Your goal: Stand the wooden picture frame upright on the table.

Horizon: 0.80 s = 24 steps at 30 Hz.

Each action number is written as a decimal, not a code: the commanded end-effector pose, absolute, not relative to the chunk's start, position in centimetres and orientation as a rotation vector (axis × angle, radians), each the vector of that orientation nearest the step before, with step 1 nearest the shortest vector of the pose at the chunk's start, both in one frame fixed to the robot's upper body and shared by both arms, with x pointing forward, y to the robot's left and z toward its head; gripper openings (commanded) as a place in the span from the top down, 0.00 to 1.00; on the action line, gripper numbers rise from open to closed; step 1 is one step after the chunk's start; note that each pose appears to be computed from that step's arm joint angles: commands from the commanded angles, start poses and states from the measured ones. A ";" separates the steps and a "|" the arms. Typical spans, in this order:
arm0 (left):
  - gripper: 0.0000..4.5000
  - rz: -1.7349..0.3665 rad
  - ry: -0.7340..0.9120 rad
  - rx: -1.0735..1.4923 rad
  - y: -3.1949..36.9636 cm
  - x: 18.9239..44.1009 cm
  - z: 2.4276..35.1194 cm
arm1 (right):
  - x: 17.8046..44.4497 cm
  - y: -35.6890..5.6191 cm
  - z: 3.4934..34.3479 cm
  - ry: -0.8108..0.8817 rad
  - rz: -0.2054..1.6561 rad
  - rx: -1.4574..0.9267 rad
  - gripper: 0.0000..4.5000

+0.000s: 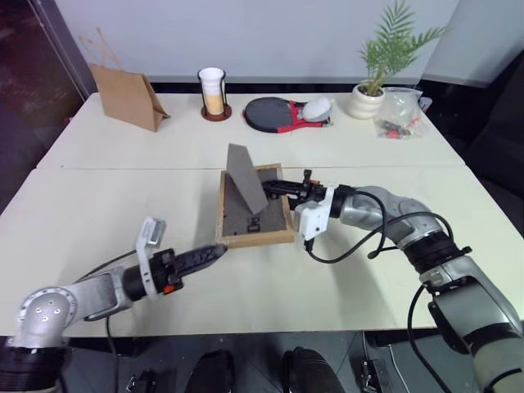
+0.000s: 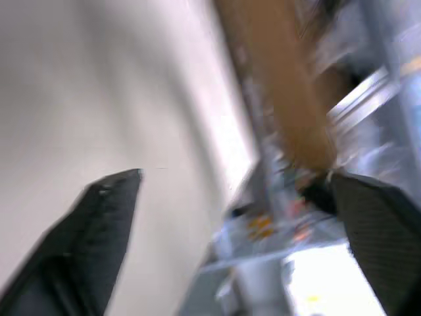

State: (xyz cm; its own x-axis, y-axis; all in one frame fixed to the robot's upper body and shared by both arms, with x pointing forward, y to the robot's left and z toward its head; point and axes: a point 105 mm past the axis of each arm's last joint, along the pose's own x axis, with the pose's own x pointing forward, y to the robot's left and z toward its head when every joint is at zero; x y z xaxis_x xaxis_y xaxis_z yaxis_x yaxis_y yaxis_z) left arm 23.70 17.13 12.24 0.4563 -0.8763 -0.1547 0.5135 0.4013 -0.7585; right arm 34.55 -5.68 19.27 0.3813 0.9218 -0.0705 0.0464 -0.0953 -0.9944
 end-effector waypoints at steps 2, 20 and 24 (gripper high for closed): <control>0.01 -0.902 0.454 -0.279 22.0 25.1 14.1 | 34.4 -5.8 22.3 -0.783 1.017 -1.191 0.70; 0.01 -0.913 0.249 0.021 20.9 28.9 19.1 | 36.3 -5.2 16.1 0.297 1.587 -0.134 0.70; 0.01 -0.911 0.252 0.022 20.6 28.7 19.1 | 36.5 -5.2 14.5 0.352 1.577 -0.156 0.70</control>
State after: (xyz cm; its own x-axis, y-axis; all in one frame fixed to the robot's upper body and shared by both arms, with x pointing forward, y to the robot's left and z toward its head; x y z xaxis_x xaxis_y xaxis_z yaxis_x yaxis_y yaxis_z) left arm 28.83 20.72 17.90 0.5767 -0.7785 -0.2477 0.7763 0.6167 -0.1309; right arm 36.26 -5.28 13.79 -0.0498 0.9468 -0.3178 -0.9867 0.0027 0.1625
